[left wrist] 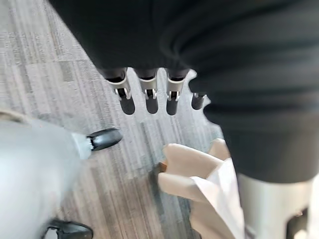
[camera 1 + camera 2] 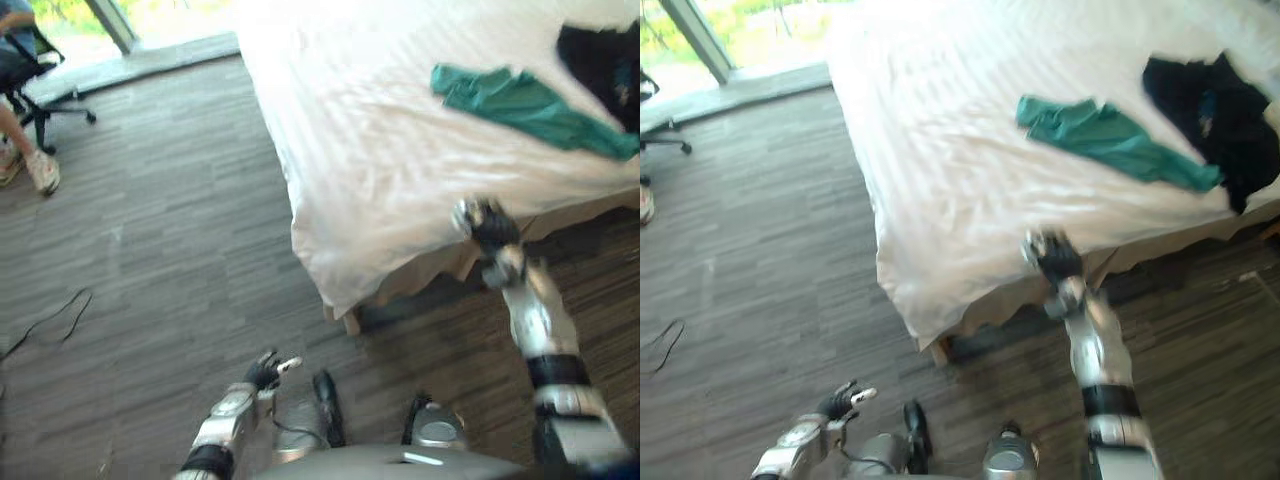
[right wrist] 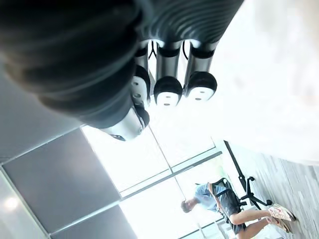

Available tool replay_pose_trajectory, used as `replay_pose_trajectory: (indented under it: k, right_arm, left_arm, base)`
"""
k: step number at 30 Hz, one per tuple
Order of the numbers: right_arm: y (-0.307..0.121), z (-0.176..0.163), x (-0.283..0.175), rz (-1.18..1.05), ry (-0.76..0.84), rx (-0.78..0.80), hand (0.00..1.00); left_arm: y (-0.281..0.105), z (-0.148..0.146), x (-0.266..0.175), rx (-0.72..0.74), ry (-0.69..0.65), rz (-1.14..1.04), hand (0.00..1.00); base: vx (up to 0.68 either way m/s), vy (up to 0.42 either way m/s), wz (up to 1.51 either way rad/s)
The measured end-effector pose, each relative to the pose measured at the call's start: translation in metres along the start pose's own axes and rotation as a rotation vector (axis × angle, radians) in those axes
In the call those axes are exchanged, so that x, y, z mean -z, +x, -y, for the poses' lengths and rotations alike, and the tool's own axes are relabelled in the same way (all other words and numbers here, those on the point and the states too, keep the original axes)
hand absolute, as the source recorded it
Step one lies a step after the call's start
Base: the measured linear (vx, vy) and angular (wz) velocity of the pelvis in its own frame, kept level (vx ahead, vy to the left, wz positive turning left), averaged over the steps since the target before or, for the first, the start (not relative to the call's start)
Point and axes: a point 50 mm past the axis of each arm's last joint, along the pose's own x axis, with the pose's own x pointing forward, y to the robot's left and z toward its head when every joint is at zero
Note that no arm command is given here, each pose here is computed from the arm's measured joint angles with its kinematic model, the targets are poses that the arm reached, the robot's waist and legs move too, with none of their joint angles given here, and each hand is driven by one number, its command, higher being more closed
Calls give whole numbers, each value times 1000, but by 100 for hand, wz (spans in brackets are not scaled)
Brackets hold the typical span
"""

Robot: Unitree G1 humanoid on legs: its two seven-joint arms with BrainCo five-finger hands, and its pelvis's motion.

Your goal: Tidy the bed and pick cloth on bed and put in laundry

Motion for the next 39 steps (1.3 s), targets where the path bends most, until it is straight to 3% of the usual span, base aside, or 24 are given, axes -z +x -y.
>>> replay_pose_trajectory:
  k: [3, 6, 8, 13, 15, 18, 21, 27, 37, 38, 39]
  right_arm:
    - [46, -15, -57, 132, -36, -26, 100]
    - [63, -30, -86, 225, 4, -32, 100]
    - [67, -38, -100, 278, 39, -27, 100]
    - [57, -83, -144, 532, 176, -87, 100]
    - [53, -86, -152, 588, 225, -76, 100]
    - [45, -75, -157, 686, 352, 22, 100]
    - [32, -67, -163, 769, 359, 64, 100]
    - [-19, 20, -97, 636, 335, 446, 100]
    - [-106, 74, -39, 411, 171, 534, 100]
    - [-122, 80, -27, 368, 166, 562, 0]
    - [-138, 85, -17, 326, 163, 601, 0]
  left_arm:
    - [14, 9, -53, 24, -23, 126, 0]
    - [17, 19, -96, 38, -60, 245, 0]
    - [16, 27, -120, 34, -82, 312, 0]
    - [7, 60, -166, 32, -299, 488, 0]
    - [3, 68, -175, 34, -348, 519, 0]
    - [-3, 72, -185, -10, -447, 558, 0]
    - [-7, 69, -188, -44, -488, 587, 0]
    - [-11, 41, -181, -127, -528, 595, 0]
    - [-12, -12, -147, -207, -410, 538, 0]
    - [-12, -18, -140, -202, -388, 518, 0]
    - [-12, -20, -135, -186, -373, 507, 0]
  base:
    - [-142, -3, 15]
    - [-52, -18, 29]
    - [-52, -21, 17]
    - [-153, -39, -5]
    - [-200, -39, -9]
    - [-218, -29, -18]
    - [-143, -22, -20]
    - [-96, 15, -25]
    - [-14, 23, -24]
    - [45, 42, -3]
    - [59, 50, -2]
